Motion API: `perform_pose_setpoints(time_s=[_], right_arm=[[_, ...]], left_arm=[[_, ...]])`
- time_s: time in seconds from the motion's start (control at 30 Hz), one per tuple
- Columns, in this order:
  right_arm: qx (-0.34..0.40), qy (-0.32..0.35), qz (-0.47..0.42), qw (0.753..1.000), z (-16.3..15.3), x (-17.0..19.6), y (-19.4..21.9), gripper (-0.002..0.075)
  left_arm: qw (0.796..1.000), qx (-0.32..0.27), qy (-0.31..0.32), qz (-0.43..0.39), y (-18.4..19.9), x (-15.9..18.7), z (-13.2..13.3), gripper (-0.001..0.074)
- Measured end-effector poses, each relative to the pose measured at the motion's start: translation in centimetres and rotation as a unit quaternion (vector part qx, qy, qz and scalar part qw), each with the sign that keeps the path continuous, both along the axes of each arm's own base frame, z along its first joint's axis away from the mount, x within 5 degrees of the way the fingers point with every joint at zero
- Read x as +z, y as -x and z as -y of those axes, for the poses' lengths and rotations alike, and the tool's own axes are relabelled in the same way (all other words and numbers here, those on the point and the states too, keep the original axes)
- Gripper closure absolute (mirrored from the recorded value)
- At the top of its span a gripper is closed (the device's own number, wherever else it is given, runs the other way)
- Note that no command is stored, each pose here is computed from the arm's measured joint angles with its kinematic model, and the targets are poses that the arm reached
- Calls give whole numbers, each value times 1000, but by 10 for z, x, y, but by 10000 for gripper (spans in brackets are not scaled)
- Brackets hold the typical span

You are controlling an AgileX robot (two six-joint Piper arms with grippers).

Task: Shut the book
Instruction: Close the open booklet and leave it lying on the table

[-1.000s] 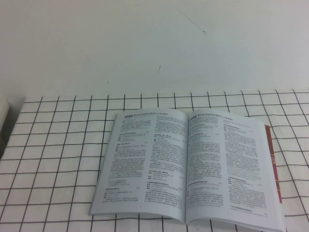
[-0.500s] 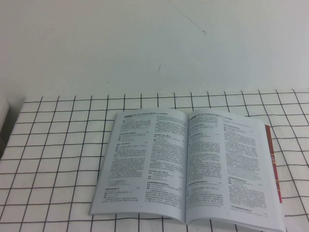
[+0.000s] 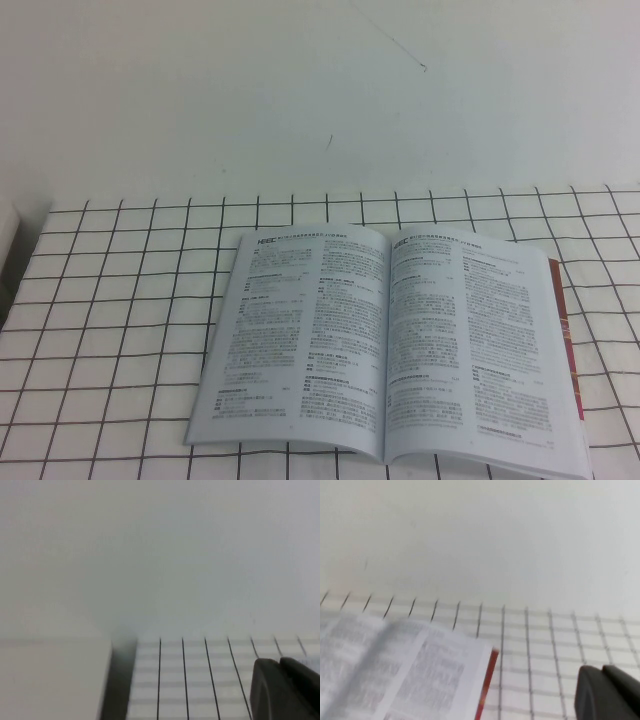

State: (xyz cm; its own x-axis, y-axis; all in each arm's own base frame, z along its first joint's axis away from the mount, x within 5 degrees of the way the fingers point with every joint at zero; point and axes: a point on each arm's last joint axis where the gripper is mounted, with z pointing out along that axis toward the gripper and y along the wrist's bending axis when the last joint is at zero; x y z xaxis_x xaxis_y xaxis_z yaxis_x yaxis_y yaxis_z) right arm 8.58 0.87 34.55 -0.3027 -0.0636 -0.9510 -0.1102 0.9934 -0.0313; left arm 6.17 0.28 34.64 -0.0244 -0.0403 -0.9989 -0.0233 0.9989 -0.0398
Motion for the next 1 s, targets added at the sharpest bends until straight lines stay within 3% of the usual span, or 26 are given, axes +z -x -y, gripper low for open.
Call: perform_pose_setpoints(time_s=[0.13, 0.23, 0.43, 0.53, 0.8, 1.0], right_arm=[[99, 15, -134, 986, -13, -9, -39, 729], [174, 2, -206, 963, -23, -21, -73, 729], [254, -10, -280, 926, -42, -67, -148, 729], [285, 2, -300, 911, -67, -87, -176, 729], [355, 30, -333, 873, -147, -131, -227, 729], [348, 22, -371, 861, -167, -161, -247, 729]], left_arm=[[988, -12, 21, -152, -31, -10, 4, 739], [970, -73, 25, -232, -56, -19, 16, 739], [928, -214, 83, -293, -104, -42, 44, 739], [916, -253, 102, -293, -131, -54, 52, 739], [897, -246, 130, -344, -195, -100, 55, 739], [878, -232, 145, -392, -224, -131, 55, 739]])
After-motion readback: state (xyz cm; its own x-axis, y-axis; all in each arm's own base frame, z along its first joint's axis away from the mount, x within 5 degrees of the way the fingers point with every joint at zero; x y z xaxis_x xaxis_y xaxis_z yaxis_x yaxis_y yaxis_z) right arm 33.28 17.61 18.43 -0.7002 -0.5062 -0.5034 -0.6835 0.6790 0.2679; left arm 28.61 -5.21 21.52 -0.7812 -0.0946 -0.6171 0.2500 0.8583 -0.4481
